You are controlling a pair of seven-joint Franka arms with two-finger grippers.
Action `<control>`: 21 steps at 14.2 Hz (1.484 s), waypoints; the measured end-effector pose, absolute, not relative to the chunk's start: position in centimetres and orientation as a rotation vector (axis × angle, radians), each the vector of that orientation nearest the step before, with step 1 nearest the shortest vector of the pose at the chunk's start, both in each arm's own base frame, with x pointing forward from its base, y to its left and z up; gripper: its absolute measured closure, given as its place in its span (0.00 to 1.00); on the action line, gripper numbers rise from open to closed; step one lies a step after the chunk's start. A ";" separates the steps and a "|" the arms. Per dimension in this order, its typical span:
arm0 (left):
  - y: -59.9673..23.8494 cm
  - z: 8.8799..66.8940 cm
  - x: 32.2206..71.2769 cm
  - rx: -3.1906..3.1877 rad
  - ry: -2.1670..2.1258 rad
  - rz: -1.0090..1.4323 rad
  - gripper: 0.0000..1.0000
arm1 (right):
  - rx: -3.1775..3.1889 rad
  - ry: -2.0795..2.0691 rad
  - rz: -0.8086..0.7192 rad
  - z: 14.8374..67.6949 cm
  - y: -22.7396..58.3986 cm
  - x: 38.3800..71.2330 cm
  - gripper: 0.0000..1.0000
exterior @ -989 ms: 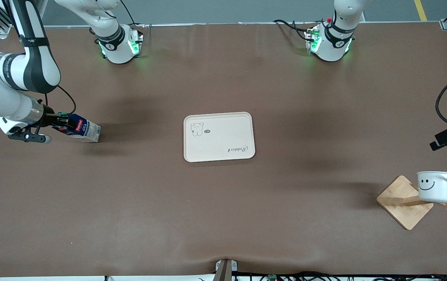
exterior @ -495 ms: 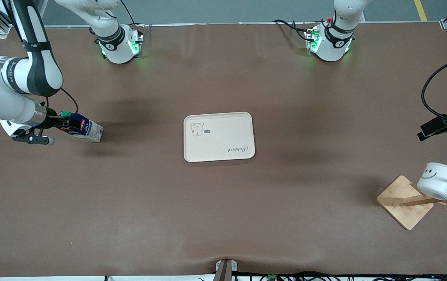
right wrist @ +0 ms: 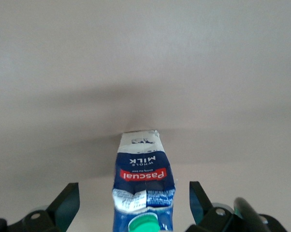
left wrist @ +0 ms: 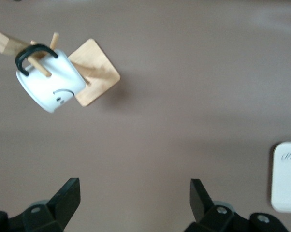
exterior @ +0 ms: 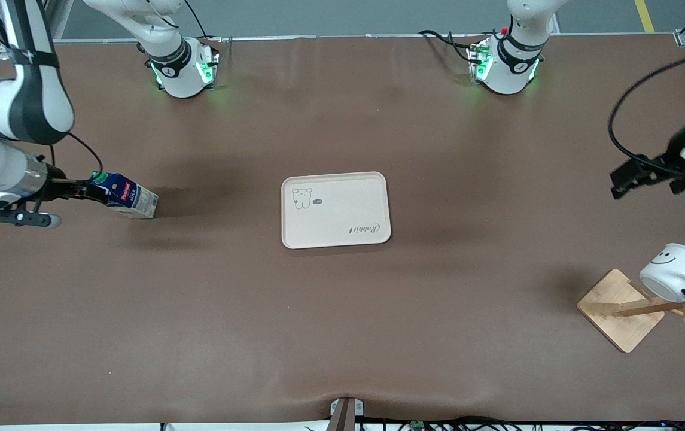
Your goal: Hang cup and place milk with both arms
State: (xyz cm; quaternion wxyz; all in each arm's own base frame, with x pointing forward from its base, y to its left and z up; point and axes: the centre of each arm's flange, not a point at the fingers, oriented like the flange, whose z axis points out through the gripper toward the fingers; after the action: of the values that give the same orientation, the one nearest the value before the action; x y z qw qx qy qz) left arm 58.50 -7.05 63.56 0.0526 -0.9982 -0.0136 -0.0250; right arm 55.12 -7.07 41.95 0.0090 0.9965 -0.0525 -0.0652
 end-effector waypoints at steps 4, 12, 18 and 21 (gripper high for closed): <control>-8.5 64.7 55.5 -3.026 -0.061 -0.035 0.00 | 3.113 -0.100 -0.017 51.0 -4.8 58.1 0.00; -4.7 65.4 51.5 -3.089 -0.194 0.007 0.00 | 3.113 -0.050 0.062 55.4 -2.9 59.2 0.00; -3.0 65.0 51.3 -3.108 -0.225 0.048 0.00 | 3.115 -0.073 -0.015 60.6 -3.5 58.0 0.00; -3.2 65.1 51.2 -3.112 -0.217 0.046 0.00 | 3.117 -0.065 -0.068 62.6 -3.2 56.3 0.00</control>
State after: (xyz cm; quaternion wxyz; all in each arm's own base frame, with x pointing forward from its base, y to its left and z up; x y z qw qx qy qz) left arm 51.24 -3.17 65.11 0.0111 -0.9974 -0.0696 0.0148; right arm 56.28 -3.16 62.61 0.0116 0.9995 -0.0208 -0.0217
